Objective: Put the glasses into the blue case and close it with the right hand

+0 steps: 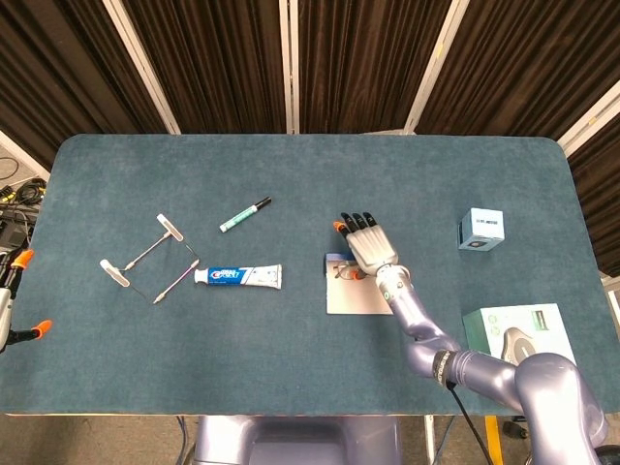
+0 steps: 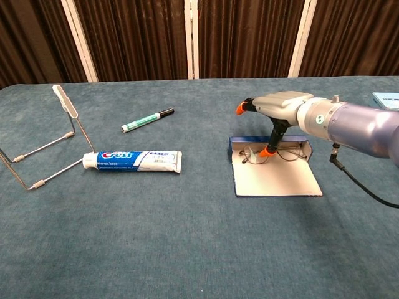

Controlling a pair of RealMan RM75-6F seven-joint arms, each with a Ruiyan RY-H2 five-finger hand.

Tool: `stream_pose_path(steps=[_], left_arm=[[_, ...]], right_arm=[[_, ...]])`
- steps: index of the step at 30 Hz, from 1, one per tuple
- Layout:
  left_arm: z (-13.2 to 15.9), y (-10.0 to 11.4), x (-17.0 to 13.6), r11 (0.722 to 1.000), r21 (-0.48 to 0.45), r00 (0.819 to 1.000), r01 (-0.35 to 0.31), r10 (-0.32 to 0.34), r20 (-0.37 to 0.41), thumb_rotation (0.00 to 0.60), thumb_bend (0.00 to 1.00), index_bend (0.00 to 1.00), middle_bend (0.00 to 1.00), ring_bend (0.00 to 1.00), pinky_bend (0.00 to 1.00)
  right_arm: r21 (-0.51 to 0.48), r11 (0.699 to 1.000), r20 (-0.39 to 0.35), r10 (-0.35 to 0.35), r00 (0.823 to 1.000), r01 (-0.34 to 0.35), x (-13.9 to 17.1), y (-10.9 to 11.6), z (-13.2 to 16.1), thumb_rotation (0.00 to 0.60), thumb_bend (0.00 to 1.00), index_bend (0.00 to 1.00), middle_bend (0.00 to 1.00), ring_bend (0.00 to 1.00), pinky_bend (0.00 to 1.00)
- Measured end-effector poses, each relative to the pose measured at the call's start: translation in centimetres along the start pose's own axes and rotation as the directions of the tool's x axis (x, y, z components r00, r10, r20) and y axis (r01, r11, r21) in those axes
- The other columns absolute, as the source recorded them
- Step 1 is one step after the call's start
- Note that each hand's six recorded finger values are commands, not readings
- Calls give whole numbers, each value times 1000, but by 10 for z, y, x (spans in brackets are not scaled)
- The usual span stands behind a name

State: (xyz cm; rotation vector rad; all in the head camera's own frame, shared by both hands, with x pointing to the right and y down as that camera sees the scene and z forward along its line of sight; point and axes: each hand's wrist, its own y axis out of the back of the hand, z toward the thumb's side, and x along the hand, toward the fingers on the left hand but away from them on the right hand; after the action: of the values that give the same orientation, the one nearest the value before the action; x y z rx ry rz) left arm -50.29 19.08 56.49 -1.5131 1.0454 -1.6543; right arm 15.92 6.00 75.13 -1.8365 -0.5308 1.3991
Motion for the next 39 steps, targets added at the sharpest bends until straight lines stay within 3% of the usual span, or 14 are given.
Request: stream_pose_path(steps=[9, 21, 29, 39], left_arm=[[1, 0, -1, 1000, 1, 1000, -1, 1, 5, 600, 0, 0, 0, 0, 0], [6, 1, -5, 1000, 2, 1000, -8, 8, 28, 600, 0, 0, 0, 0, 0], [12, 3, -11, 1000, 3, 999, -16, 16, 52, 600, 0, 0, 0, 0, 0], [17, 3, -15, 1000, 10, 998, -20, 19, 67, 600, 0, 0, 0, 0, 0]], right_arm=[[-13, 1000, 28, -23, 999, 23, 0, 8, -11, 600, 82, 135, 0, 0, 0], [6, 999, -109, -45, 993, 46, 47, 20, 11, 600, 84, 143, 0, 0, 0], [83, 996, -156, 0, 988, 13, 98, -3, 2, 600, 85, 159, 0, 0, 0], [113, 994, -157, 10, 987, 8, 105, -19, -2, 600, 85, 191, 0, 0, 0]])
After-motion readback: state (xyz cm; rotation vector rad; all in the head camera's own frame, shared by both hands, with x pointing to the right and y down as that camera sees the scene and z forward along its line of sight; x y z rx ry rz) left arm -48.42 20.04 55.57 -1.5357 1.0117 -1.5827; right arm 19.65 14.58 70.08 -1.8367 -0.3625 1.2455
